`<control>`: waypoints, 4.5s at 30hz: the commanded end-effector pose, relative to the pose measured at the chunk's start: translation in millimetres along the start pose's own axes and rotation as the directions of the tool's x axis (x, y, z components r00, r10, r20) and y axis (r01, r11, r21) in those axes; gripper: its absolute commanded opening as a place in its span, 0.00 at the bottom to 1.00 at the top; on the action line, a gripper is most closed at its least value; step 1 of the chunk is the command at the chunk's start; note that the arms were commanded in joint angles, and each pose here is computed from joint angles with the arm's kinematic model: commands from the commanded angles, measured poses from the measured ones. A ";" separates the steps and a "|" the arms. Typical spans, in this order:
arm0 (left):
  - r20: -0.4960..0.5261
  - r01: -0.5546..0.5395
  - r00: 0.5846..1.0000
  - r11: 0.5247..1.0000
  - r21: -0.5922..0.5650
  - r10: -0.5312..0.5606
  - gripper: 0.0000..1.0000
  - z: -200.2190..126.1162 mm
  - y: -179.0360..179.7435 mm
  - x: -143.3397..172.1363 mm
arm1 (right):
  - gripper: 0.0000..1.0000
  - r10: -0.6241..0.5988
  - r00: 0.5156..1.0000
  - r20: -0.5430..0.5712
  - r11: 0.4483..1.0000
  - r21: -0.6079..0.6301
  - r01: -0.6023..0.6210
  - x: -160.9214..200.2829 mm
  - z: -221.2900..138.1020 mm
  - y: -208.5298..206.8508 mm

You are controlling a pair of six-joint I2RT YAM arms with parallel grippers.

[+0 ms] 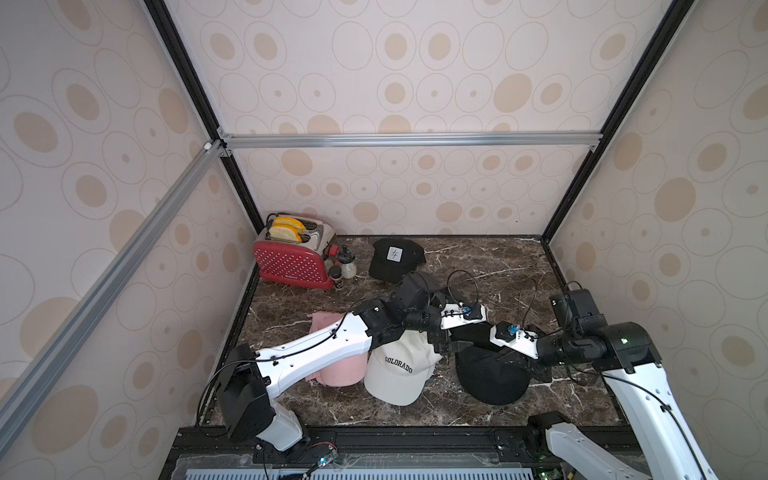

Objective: Stack the baseball caps by color
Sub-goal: Place the baseball cap on the baseball cap, then adjust the baseball cap at the center of the board.

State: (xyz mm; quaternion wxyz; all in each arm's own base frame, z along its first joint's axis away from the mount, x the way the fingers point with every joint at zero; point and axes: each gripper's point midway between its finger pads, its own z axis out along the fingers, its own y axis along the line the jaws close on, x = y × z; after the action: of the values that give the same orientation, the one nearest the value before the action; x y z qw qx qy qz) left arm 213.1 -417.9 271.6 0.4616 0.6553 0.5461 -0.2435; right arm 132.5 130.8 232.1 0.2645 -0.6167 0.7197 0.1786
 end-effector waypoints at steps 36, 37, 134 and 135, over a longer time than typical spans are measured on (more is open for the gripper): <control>-0.093 0.021 0.996 1.000 0.016 -0.019 0.99 22.9 1.4 31.1 | 0.54 0.132 0.989 -0.062 0.982 0.144 -0.122 54.0 74.8 -200.9; -0.099 0.027 0.995 1.000 0.017 -0.025 0.99 23.6 2.2 33.7 | 0.55 0.159 0.984 -0.086 0.970 0.199 -0.139 62.1 76.5 -214.8; 0.656 0.609 0.067 -0.490 -0.623 -0.752 0.99 -82.0 236.4 236.8 | 1.00 0.587 0.597 0.546 0.414 0.432 -0.801 -1.1 43.4 -238.8; 0.675 0.604 0.040 -0.520 -0.603 -0.737 0.98 -79.9 235.7 241.3 | 1.00 0.586 0.599 0.546 0.415 0.433 -0.801 -0.2 44.3 -238.6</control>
State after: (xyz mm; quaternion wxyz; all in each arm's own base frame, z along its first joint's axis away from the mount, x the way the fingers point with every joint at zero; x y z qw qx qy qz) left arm 492.0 -242.1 201.1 0.4001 -0.1890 0.8895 -0.1143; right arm 372.1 118.7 206.7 0.4501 -0.0888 0.8803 0.1208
